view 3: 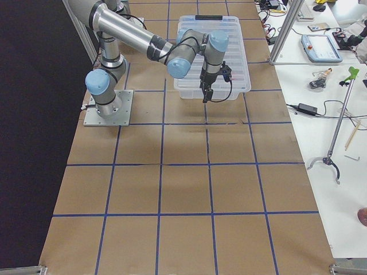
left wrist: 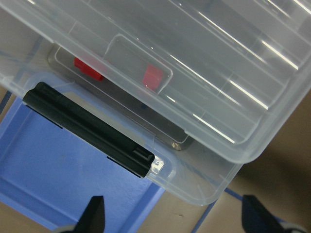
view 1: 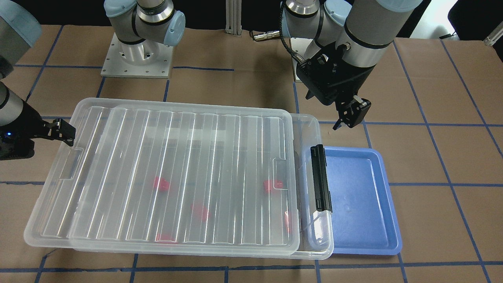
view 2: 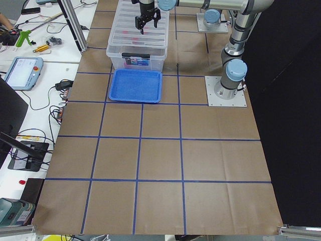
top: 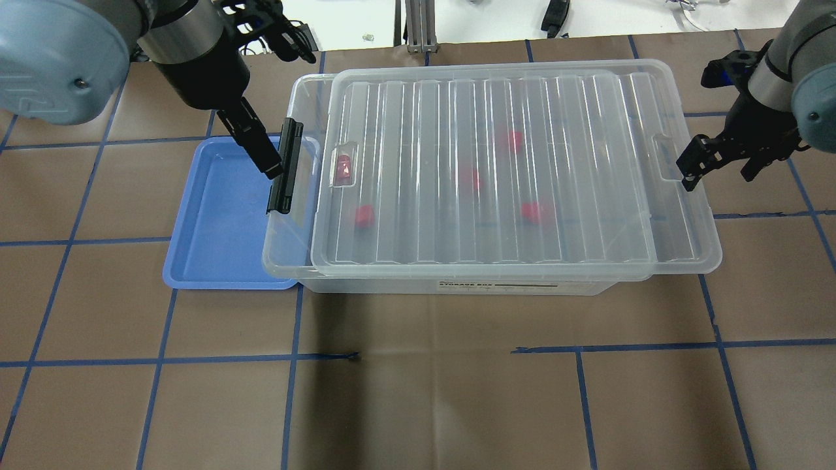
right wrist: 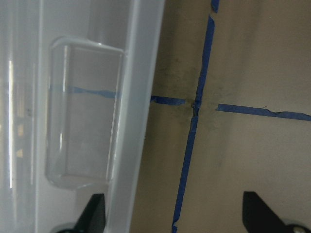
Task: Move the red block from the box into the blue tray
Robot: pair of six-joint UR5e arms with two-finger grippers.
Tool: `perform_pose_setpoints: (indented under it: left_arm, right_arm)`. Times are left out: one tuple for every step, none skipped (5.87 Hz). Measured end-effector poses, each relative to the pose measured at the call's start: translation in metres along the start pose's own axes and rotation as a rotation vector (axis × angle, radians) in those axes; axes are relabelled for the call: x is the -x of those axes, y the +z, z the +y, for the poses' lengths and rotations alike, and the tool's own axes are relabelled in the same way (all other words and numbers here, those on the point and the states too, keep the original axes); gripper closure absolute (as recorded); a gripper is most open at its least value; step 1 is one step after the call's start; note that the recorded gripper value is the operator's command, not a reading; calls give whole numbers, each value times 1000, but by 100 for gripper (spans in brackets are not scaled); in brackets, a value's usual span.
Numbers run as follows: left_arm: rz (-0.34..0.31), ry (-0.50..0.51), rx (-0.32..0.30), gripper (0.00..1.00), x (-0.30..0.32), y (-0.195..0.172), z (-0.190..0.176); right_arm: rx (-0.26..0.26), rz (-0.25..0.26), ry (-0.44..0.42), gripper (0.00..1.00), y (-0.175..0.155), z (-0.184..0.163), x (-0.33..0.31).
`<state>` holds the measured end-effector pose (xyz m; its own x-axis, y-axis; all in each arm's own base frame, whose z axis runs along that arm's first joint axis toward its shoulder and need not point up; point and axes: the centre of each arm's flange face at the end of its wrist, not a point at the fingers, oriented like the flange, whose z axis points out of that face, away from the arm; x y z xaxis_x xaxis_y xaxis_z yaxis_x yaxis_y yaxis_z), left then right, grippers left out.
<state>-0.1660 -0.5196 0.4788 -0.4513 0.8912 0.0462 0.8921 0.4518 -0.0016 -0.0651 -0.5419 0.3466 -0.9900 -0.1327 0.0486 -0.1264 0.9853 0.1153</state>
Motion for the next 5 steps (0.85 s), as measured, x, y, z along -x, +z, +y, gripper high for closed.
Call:
perform_pose_setpoints:
  left_arm:
    - [2, 193, 53, 2, 5, 14, 2]
    - [9, 330, 100, 2, 11, 27, 4]
    - [16, 399, 113, 2, 16, 38, 1]
    - [9, 435, 107, 2, 23, 46, -5]
    - [0, 452, 59, 2, 31, 60, -19]
  right_arm:
    - [7, 16, 2, 0, 0, 3, -11]
    - [13, 23, 11, 0, 1, 7, -24]
    - [21, 29, 16, 0, 3, 11, -37]
    - [26, 34, 11, 0, 3, 15, -48]
    - [33, 40, 5, 0, 4, 19, -61]
